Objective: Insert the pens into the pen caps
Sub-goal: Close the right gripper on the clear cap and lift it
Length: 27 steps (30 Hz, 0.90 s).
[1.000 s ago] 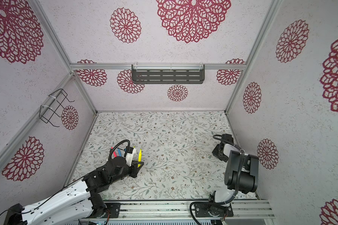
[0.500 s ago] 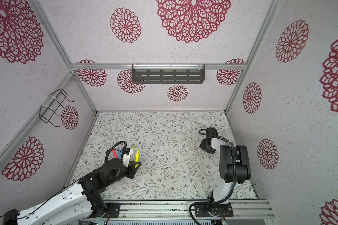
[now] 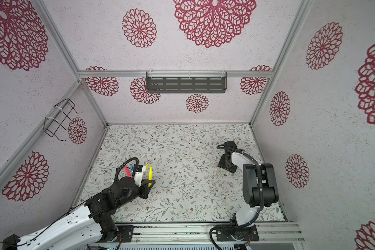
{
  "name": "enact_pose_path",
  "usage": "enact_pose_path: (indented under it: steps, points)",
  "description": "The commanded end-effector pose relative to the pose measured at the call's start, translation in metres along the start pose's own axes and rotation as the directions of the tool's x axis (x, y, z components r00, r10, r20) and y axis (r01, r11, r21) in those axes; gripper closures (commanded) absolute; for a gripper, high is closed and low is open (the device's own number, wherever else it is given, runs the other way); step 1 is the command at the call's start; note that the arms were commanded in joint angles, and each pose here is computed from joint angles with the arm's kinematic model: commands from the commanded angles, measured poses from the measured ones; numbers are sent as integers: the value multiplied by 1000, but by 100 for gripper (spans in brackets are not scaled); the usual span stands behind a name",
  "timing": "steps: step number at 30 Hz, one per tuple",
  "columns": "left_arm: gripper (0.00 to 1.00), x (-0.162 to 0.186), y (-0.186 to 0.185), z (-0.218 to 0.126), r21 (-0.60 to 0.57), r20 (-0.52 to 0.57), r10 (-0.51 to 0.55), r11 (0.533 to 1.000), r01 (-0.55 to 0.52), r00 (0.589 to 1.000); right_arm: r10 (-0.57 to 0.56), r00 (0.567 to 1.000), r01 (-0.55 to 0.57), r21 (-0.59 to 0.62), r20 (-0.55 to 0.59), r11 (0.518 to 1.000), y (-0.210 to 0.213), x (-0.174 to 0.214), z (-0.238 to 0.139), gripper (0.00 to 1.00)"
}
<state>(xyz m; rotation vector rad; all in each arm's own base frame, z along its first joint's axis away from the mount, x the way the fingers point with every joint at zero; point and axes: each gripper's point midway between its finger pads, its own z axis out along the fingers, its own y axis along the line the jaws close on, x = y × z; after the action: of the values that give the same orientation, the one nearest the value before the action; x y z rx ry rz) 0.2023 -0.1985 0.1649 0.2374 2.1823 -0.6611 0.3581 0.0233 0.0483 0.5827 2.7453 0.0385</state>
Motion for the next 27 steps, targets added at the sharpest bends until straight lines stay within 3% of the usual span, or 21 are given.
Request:
enact_pose_path:
  steps: [1,15,27]
  points:
    - [100,-2,2,-1,-15,10,3,1000,-3,1000,-34,998,36,-40,51,999,18,-10,-33,46]
    - [100,-1,4,-3,-19,5,-1,1000,1,1000,-123,992,123,13,-27,992,33,19,-9,60]
    - [100,3,11,-10,-26,19,-21,999,21,1000,-132,989,135,47,-65,990,32,21,11,64]
